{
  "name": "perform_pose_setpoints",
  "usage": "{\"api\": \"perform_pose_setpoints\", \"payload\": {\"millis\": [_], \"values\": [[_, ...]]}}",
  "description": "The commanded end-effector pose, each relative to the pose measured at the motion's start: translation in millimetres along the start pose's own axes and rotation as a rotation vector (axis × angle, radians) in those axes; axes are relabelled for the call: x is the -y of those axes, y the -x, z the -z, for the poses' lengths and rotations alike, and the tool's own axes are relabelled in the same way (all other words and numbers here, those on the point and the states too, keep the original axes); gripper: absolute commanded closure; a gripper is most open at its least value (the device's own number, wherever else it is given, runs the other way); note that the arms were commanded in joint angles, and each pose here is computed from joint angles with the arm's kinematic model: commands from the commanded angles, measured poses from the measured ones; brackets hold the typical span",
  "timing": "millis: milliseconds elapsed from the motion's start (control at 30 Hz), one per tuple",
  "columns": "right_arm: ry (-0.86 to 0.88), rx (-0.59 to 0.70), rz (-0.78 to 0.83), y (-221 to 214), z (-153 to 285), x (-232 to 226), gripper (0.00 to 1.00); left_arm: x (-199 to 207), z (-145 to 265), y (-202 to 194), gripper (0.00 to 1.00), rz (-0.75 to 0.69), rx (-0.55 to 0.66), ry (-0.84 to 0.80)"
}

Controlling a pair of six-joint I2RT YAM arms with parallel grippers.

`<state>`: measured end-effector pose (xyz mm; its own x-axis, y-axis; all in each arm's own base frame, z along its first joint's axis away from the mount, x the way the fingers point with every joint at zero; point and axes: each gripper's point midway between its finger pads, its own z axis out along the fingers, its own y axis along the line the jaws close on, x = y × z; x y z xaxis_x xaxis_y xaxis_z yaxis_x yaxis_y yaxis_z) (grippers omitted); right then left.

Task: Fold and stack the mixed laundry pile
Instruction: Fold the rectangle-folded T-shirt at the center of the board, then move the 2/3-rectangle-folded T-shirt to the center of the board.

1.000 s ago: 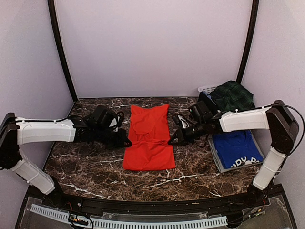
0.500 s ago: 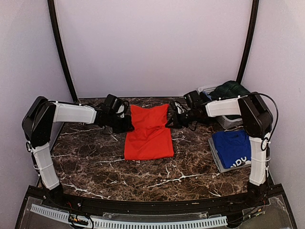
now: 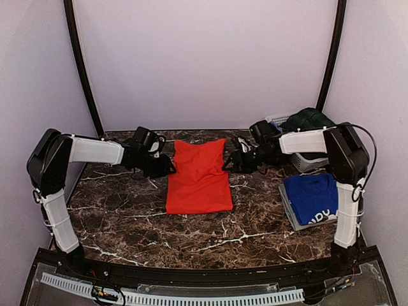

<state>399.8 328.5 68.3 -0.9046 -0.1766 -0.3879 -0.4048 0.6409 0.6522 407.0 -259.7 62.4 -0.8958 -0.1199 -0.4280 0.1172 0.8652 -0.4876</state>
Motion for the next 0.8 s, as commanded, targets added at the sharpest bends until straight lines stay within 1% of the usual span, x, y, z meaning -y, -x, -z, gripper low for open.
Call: {"api": "perform_pose_setpoints", "payload": {"millis": [0,100,133,167,200,267,367,500,667,767], "values": [[0.03,0.08,0.065,8,62,-39,0.42,22,69,12,0.5,-0.05,0.087,-0.044],[0.078,0.029,0.029,-25,64,-43,0.45,18,76,-15,0.48,-0.03,0.029,-0.072],[0.09,0.014,0.017,-37,63,-43,0.46,15,77,-31,0.48,-0.022,0.002,-0.091],[0.092,-0.005,0.004,-50,60,-41,0.47,18,82,-37,0.48,-0.02,0.0,-0.114],[0.095,-0.026,0.001,-62,56,-43,0.48,12,78,-55,0.48,-0.014,-0.033,-0.128],[0.105,-0.068,-0.012,-85,46,-43,0.49,14,78,-78,0.48,-0.019,-0.063,-0.155],[0.11,-0.122,-0.025,-111,31,-43,0.52,23,74,-108,0.48,-0.053,-0.118,-0.189],[0.093,-0.143,-0.035,-121,17,-37,0.53,22,63,-134,0.49,-0.059,-0.168,-0.196],[0.093,-0.166,-0.043,-129,6,-33,0.56,32,53,-141,0.51,-0.062,-0.183,-0.246],[0.089,-0.183,-0.047,-132,-2,-28,0.58,29,46,-149,0.53,-0.049,-0.202,-0.233]]}}
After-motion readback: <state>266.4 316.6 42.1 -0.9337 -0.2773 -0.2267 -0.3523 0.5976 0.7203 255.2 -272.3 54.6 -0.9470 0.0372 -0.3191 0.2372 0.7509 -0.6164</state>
